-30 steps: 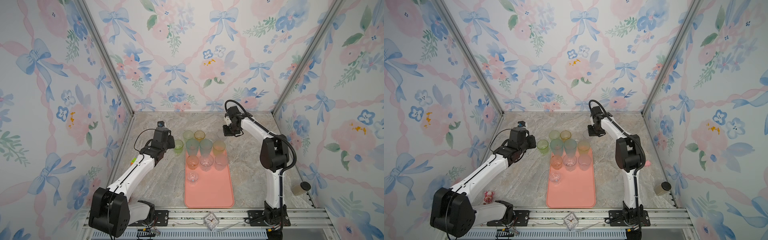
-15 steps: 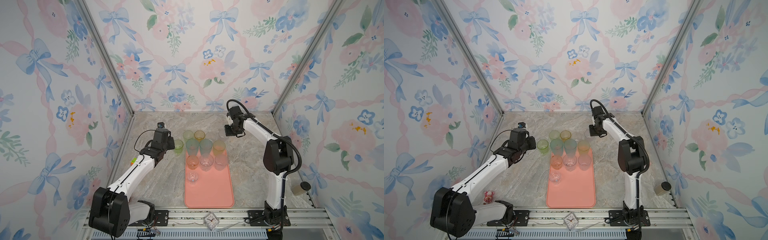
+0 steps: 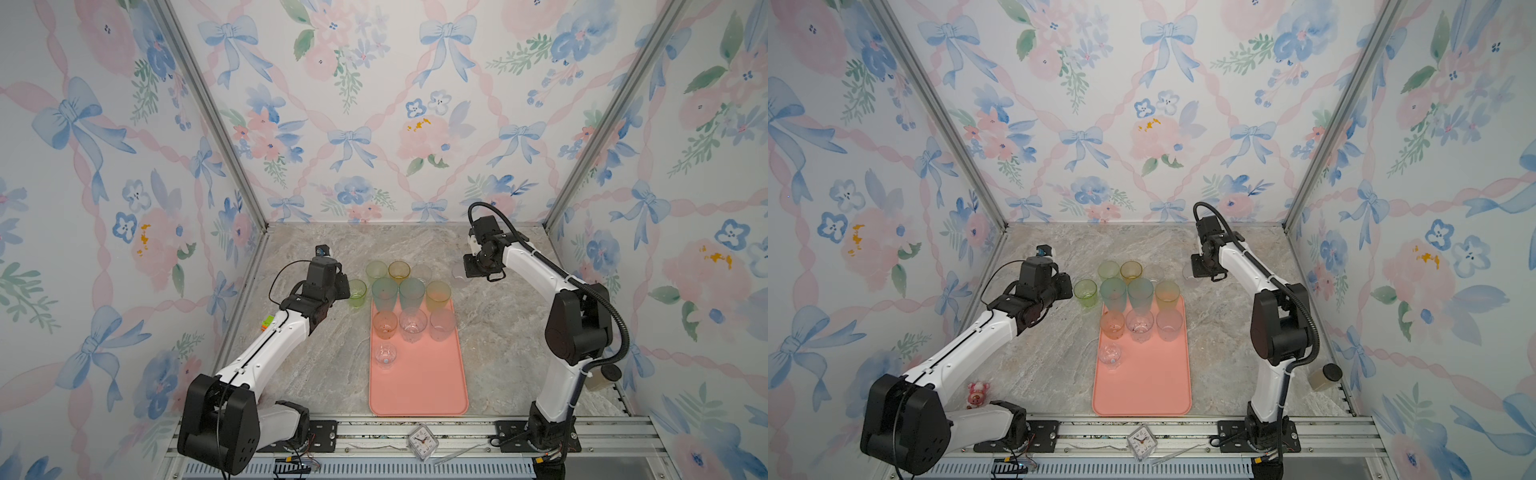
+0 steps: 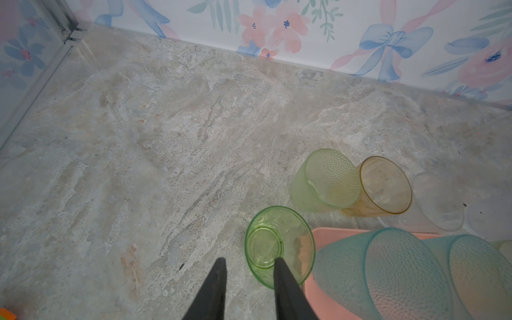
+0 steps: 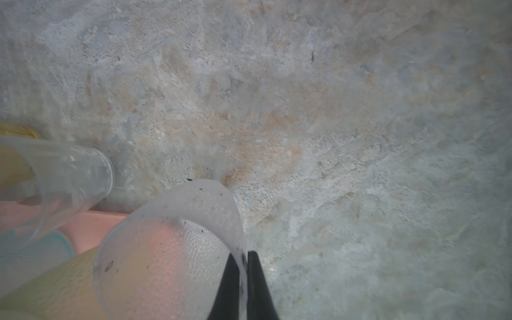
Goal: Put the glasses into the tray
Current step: 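Lower the right gripper onto the frosted clear cup rim and close, then carry the frosted clear cup with the right gripper over the tray's near end, then lower the frosted clear cup onto the tray and open the right gripper, then raise the right gripper away while the left gripper reaches the green cup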
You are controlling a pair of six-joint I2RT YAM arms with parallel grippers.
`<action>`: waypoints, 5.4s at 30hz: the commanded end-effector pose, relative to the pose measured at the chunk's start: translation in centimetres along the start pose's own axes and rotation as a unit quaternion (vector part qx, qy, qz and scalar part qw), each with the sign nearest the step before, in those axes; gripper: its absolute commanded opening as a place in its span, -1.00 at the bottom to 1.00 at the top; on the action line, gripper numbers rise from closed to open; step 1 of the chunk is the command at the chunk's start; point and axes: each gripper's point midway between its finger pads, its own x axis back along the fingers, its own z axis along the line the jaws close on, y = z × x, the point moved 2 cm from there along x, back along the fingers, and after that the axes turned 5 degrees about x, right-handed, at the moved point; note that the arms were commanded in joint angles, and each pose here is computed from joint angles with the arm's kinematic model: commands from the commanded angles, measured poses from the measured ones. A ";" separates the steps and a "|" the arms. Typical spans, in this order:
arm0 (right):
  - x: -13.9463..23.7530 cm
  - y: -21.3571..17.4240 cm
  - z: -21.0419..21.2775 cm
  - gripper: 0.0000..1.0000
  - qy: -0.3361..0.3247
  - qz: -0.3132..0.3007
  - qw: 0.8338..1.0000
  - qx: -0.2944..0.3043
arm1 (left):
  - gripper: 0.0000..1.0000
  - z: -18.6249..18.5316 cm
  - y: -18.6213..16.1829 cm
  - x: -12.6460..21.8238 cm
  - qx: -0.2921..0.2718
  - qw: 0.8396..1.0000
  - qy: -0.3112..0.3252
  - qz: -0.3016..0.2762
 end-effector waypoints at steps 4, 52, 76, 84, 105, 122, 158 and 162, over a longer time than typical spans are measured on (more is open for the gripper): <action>5.1 -0.6 -2.5 -1.00 -0.032 -0.044 0.998 -0.009 | -0.39 -0.3 0.2 0.4 -0.008 1.000 -0.011 -0.011; 16.2 -18.6 19.3 -1.00 0.100 -0.029 0.972 0.212 | -0.39 -2.6 1.8 1.3 -0.048 0.998 -0.037 -0.034; 9.4 -18.6 21.2 -1.00 0.107 0.041 0.973 0.202 | -0.35 -2.2 1.1 1.3 -0.054 0.998 -0.035 -0.027; 8.1 -18.7 21.8 -1.00 0.114 0.055 0.971 0.202 | -0.35 -2.2 0.9 1.1 -0.055 0.998 -0.034 -0.023; 6.4 -18.1 22.1 -1.00 0.107 0.061 0.972 0.198 | -0.35 -1.8 0.6 0.9 -0.058 0.998 -0.029 -0.020; 4.6 -18.3 22.1 -0.90 0.098 0.083 0.972 0.199 | -0.33 -1.3 0.5 1.1 -0.064 0.998 -0.018 -0.016; 18.1 -12.2 10.4 -0.25 0.102 -0.121 0.985 0.070 | -0.39 0.8 -0.4 -3.7 -0.082 0.993 0.035 0.077; 18.2 -12.1 8.7 -0.23 0.097 -0.129 0.986 0.051 | -0.39 1.0 -0.8 -5.3 -0.082 0.990 0.037 0.105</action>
